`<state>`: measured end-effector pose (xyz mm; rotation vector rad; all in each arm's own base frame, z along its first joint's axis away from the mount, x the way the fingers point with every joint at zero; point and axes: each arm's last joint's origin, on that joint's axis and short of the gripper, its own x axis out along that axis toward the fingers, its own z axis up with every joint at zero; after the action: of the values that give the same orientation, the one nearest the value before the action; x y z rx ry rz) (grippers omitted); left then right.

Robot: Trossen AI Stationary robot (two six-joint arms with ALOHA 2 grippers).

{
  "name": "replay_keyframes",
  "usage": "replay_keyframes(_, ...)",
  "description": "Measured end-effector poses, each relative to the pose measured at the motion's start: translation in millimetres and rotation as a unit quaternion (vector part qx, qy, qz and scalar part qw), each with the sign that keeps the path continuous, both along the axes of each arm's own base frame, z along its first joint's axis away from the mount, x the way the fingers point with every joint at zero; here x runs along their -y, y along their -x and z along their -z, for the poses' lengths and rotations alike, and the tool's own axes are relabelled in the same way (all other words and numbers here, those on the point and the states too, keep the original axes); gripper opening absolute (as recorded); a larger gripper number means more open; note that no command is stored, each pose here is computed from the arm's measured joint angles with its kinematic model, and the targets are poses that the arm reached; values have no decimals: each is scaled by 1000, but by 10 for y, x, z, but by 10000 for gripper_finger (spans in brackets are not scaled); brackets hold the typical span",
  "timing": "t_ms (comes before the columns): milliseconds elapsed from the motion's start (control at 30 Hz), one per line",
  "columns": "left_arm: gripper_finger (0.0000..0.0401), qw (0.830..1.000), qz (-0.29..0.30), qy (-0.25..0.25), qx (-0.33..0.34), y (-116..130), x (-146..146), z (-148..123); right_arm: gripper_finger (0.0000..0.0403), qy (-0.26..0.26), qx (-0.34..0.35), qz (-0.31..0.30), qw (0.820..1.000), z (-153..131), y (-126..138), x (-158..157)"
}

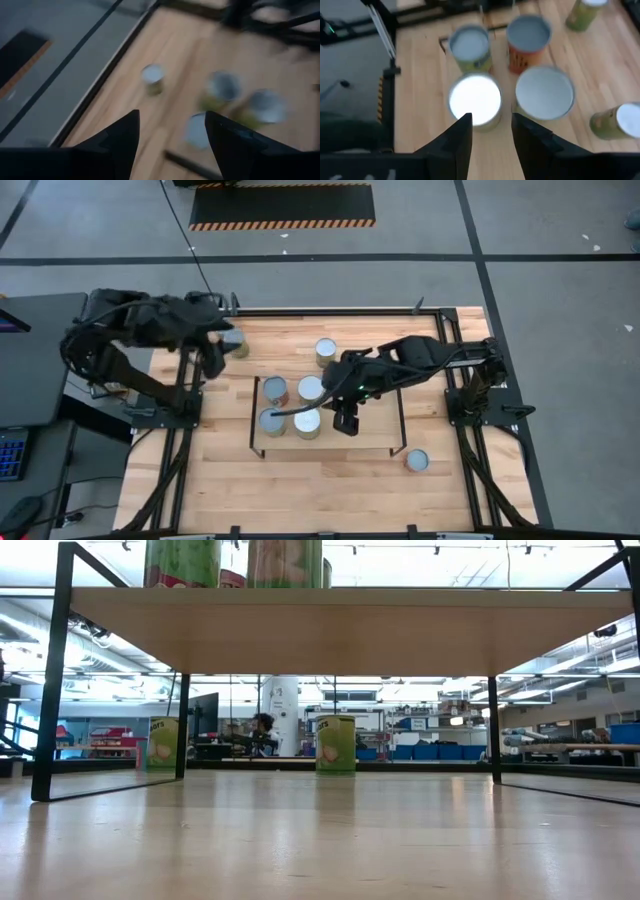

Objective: Pick and place cans onto a shelf
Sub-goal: Put the left canned pears on the shelf

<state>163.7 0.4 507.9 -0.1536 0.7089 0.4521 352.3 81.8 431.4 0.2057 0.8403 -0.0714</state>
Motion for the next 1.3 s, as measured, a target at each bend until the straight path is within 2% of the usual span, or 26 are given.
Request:
replay_keyframes(100,231,998,-57,4,-35,9,-155,233,154,3,31,11,999,-145,39,13)
replay_keyframes(233,231,986,-144,13,-85,4,-359,620,171,0,72,21,997,-328,83,56)
replay_keyframes(400,234,957,-253,49,-132,-34,-615,1131,207,-12,128,40,991,-489,118,198)
replay_keyframes(533,268,931,-306,81,-180,-43,-806,1572,245,-13,150,66,986,-578,163,370)
replay_keyframes(733,341,906,-352,171,-162,-48,-1113,2252,302,-4,146,82,986,-573,150,564)
replay_keyframes(833,354,890,-392,192,-132,3,-1251,2505,327,16,134,70,988,-556,151,677)
replay_keyframes(967,357,874,-442,177,-95,73,-1405,2669,353,38,127,60,989,-547,153,840)
replay_keyframes(1133,357,862,-476,169,-34,68,-1519,2658,369,65,95,21,993,-501,190,1010)
replay_keyframes(1300,357,845,-514,145,-17,84,-1549,2645,371,93,72,8,993,-471,223,1161)
